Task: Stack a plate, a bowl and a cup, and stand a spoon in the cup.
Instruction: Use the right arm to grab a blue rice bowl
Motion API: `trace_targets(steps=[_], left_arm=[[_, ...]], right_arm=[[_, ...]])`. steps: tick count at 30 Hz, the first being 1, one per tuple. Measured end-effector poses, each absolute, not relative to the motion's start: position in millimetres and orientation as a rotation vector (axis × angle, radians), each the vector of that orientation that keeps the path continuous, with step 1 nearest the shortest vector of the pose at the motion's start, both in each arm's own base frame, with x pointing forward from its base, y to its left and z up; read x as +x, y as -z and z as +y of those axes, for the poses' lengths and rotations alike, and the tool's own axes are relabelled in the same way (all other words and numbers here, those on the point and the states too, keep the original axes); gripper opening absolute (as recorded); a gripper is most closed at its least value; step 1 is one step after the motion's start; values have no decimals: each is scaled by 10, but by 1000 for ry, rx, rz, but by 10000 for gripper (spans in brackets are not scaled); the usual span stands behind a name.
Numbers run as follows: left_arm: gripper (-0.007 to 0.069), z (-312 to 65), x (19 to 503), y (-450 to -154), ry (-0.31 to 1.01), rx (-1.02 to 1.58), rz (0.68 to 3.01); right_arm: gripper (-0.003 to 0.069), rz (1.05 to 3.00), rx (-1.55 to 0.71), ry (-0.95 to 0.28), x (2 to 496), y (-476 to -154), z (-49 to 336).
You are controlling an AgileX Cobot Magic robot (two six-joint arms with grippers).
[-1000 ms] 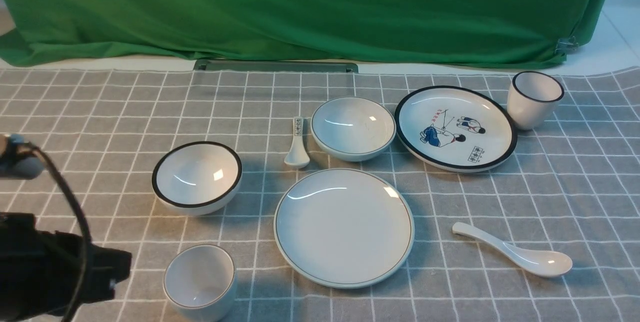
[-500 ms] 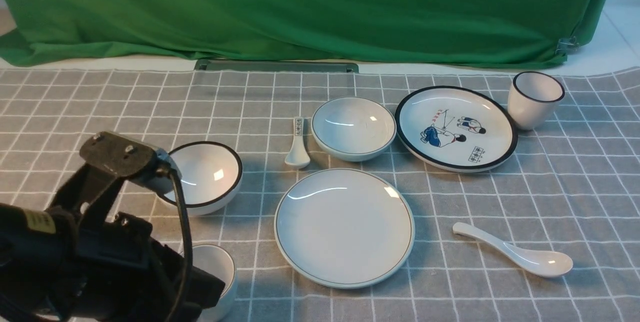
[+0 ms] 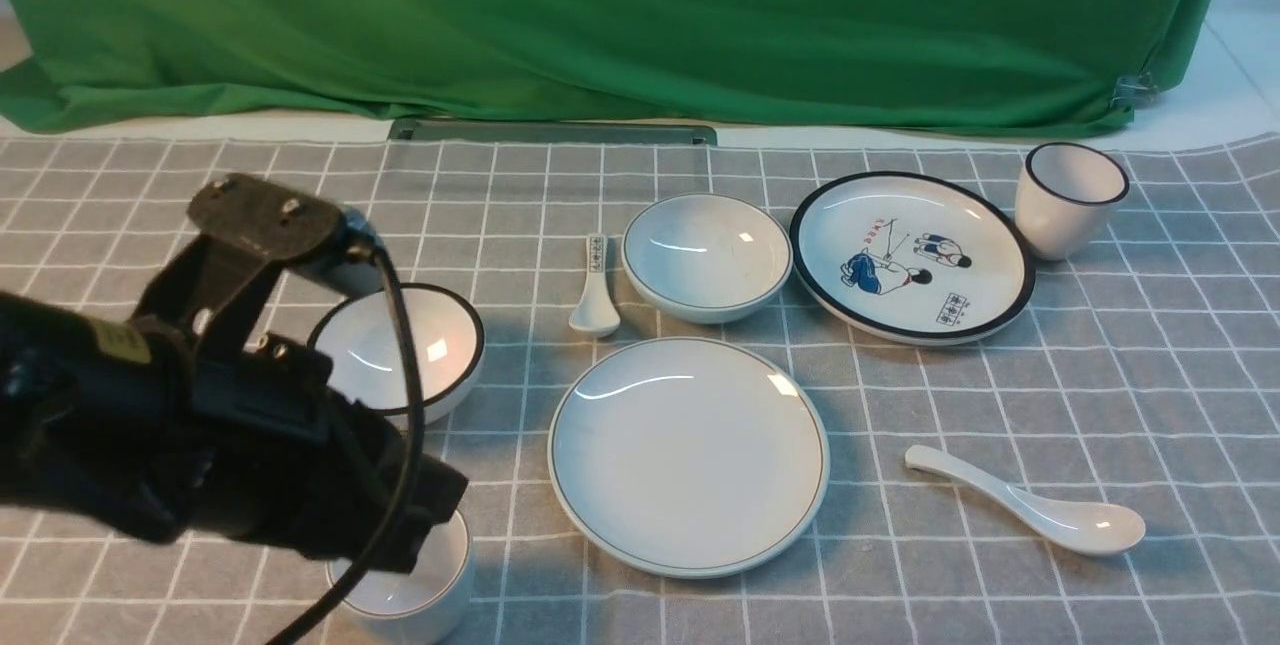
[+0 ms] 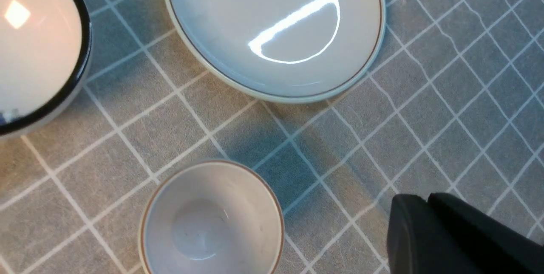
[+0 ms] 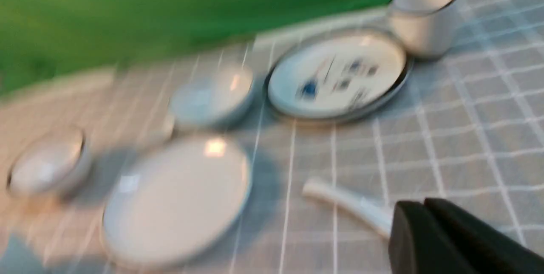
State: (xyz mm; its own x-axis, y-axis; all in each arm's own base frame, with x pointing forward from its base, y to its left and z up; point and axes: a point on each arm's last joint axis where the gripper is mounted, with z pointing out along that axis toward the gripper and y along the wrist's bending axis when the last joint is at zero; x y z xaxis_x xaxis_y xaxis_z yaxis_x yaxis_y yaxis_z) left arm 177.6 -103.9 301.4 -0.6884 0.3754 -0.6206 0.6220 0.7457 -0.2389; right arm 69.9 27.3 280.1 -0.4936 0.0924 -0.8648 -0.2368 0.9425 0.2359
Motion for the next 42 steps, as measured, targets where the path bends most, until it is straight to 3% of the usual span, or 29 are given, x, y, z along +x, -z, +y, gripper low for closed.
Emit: trace_targets(steps=[2, 5, 11, 13, 15, 18, 21, 23, 26, 28, 30, 35, 42], left_arm=[[18, -1053, 1823, -3044, 576, 778, 2364], [18, -1057, 1834, -3118, 554, 823, 2307], [18, -974, 1614, -3360, 529, 840, 2182], [18, -935, 1513, -3435, 519, 842, 2145], [18, -872, 1368, -3538, 501, 835, 2093], [18, -786, 1187, -3631, 467, 828, 2045], [18, -719, 1070, -3679, 431, 822, 2019], [18, -642, 923, -3744, 397, 804, 1968], [18, -593, 826, -3782, 379, 782, 1919], [18, -588, 823, -3792, 376, 774, 1909], [18, -587, 828, -3797, 374, 768, 1904], [18, -593, 846, -3767, 375, 768, 1914], [18, -593, 841, -3760, 391, 751, 1932]], right_arm=[[38, 2228, -287, -349, 898, -3009, 414], [46, 2347, -475, -246, 1325, -3206, 672], [74, 2427, -860, -62, 2346, -3336, 1303], [74, 2454, -933, -63, 2542, -3335, 1382], [60, 2510, -1009, -155, 2867, -3281, 1449], [48, 2543, -941, -254, 3172, -3259, 1406], [55, 2570, -865, -273, 3379, -3196, 1372], [110, 2620, -811, -283, 3575, -3048, 1393], [262, 2666, -801, -308, 3743, -2837, 1554], [328, 2673, -825, -315, 3822, -2738, 1638], [367, 2650, -921, -306, 3912, -2643, 1723], [381, 2315, -1602, -215, 4004, -2496, 2003], [530, 1959, -1889, -91, 4111, -2388, 2141]])
